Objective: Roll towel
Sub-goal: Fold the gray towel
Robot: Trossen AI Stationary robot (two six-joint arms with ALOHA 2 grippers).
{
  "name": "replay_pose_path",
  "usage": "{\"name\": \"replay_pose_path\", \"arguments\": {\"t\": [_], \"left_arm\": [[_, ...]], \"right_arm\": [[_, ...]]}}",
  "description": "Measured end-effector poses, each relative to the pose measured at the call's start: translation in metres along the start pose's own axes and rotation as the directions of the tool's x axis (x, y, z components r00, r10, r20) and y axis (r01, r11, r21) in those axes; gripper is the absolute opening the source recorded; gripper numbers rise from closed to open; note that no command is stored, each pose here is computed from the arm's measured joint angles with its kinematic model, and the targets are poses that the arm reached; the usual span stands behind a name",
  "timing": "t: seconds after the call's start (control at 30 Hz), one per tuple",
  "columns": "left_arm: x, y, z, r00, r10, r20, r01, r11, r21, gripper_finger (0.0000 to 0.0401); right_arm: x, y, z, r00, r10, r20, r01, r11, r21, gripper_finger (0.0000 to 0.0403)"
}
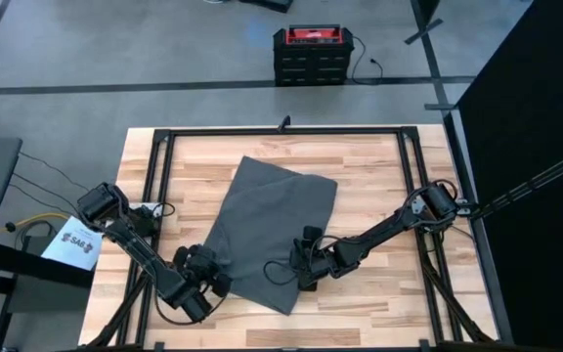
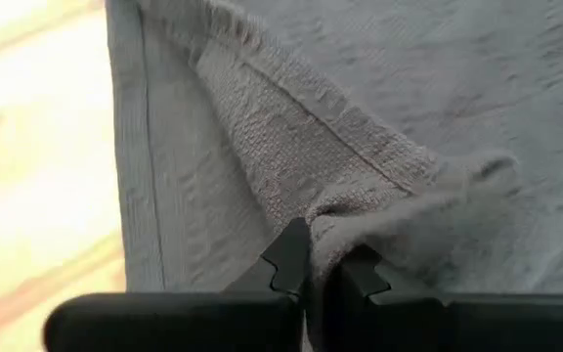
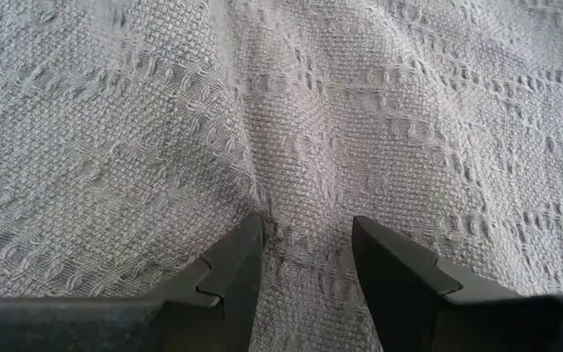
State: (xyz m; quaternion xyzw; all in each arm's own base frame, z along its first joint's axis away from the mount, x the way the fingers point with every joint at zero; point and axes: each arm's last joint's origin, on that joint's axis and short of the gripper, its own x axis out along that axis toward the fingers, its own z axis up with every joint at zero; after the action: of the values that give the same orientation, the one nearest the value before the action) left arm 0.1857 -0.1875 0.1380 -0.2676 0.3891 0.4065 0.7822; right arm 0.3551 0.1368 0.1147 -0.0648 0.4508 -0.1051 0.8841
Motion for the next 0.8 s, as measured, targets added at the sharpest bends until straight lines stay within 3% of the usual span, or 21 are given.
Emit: {"name": "replay_pose_path", "arguments": {"t": [0.23,0.43,0.53,0.63,0.73,0.8], "left_arm": [[0.001,0.013,-0.021,0.997,-0.032,-0.071,0.025,0.995,-0.096,0.0087],[-0.008,0.018,-0.034,0.994,-0.069,-0.082,0.057,0.989,-0.138,0.0127],[-0.011,0.02,-0.038,0.994,-0.086,-0.072,0.074,0.986,-0.147,0.0131],[-0.013,0.021,-0.039,0.993,-0.109,-0.043,0.101,0.983,-0.151,0.0132],[-0.012,0.021,-0.038,0.993,-0.114,-0.027,0.11,0.985,-0.132,0.0133],[-0.012,0.021,-0.037,0.994,-0.109,-0.019,0.105,0.986,-0.127,0.0133]], "right_arm": [[0.001,-0.001,0.001,1.0,-0.002,0.004,0.002,1.0,-0.005,0.0154],[-0.02,0.003,0.007,0.998,0.005,0.063,0.001,0.995,-0.103,0.0162],[-0.048,0.017,0.021,0.976,0.082,0.2,-0.057,0.99,-0.131,0.0161],[-0.059,0.036,0.026,0.931,0.223,0.288,-0.178,0.968,-0.175,0.016],[-0.048,0.05,0.025,0.886,0.339,0.318,-0.293,0.938,-0.186,0.0158],[-0.034,0.054,0.019,0.89,0.345,0.297,-0.305,0.936,-0.174,0.0154]]}}
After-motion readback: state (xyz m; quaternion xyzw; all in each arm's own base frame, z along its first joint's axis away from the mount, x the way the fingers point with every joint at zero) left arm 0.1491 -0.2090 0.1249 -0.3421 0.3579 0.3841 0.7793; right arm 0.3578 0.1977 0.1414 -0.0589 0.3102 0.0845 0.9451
